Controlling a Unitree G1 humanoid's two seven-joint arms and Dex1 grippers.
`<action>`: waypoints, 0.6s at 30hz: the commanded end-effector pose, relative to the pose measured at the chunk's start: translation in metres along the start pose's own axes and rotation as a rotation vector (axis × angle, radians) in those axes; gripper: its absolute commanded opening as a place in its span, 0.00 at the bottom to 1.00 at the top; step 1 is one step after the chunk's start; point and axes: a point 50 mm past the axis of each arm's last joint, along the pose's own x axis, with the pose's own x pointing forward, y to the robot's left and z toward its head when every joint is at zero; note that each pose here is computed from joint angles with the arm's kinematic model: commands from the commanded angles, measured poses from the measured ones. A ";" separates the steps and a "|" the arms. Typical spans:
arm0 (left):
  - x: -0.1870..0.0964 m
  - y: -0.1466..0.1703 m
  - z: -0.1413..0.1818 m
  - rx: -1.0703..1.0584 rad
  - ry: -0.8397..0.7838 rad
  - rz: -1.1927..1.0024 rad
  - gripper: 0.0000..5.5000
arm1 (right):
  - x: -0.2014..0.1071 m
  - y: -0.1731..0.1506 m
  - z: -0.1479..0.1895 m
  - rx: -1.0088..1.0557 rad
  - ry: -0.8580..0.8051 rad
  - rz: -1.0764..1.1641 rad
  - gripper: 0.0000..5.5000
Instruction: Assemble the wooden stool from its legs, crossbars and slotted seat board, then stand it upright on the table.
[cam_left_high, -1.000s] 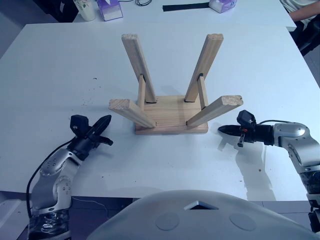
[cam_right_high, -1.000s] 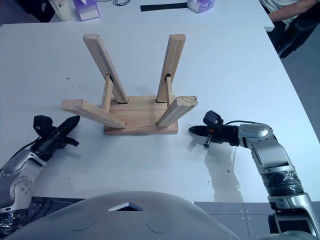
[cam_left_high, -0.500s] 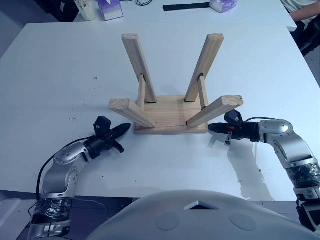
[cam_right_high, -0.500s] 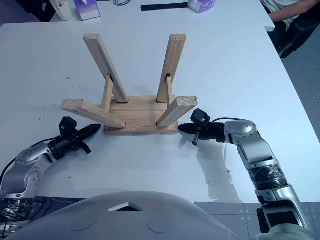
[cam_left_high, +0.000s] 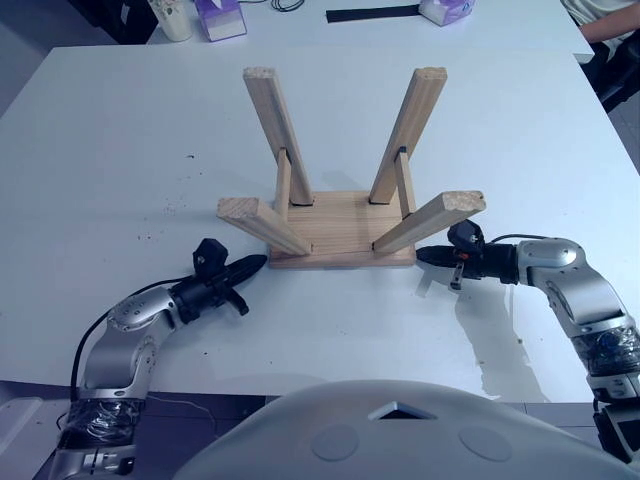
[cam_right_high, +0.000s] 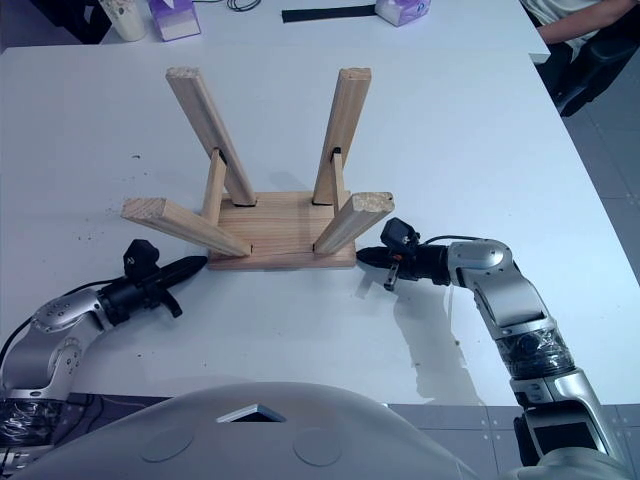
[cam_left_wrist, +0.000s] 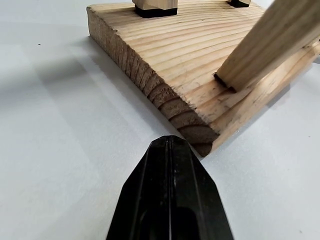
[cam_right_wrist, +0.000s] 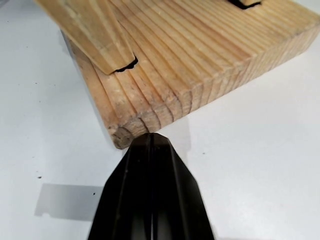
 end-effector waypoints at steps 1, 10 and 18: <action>0.009 -0.014 0.003 -0.018 -0.010 -0.101 0.01 | 0.006 0.003 0.007 -0.019 -0.011 0.039 0.00; -0.003 -0.021 0.027 0.024 -0.057 -0.138 0.01 | -0.001 0.018 0.024 -0.033 -0.077 0.095 0.00; -0.045 -0.053 0.034 -0.015 -0.055 -0.143 0.01 | -0.040 0.051 0.042 -0.030 -0.132 0.140 0.00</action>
